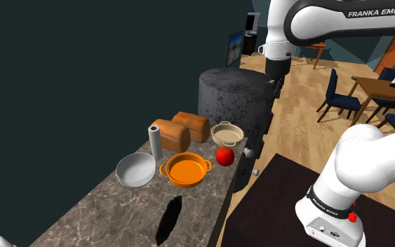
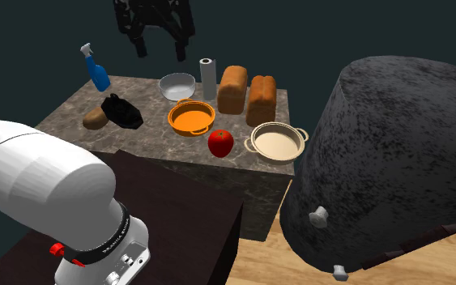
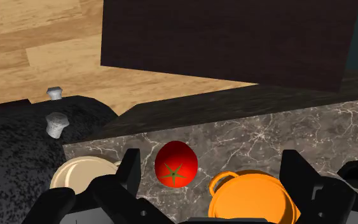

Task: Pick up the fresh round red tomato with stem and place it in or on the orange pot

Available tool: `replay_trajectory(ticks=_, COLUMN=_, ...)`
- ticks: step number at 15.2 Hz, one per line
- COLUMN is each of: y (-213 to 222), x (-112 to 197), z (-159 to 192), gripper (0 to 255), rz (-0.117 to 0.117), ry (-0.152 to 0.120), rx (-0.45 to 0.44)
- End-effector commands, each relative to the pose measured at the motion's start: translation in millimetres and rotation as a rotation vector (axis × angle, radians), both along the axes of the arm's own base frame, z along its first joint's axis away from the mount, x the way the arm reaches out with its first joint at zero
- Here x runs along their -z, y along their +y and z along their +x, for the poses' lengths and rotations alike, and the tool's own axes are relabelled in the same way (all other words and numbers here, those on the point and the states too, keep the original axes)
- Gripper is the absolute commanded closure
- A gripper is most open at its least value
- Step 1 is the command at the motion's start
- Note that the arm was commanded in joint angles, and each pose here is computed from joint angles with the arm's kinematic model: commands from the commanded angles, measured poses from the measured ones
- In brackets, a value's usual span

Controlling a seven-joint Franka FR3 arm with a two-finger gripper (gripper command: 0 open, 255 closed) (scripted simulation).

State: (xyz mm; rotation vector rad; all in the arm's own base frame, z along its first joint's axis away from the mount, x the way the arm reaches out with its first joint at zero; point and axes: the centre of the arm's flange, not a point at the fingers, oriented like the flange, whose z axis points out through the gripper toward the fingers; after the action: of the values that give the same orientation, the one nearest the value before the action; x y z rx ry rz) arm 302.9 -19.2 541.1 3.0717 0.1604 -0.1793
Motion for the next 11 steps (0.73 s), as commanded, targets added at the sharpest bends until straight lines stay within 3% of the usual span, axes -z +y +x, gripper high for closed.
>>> replay_trajectory(ticks=1, y=0, x=0, z=0, gripper=0, rz=0.0, ry=0.0, rx=0.0)
replay_trajectory(ticks=11, y=-95, x=106, z=9, gripper=0, rz=0.172, ry=-0.124, rx=-0.406)
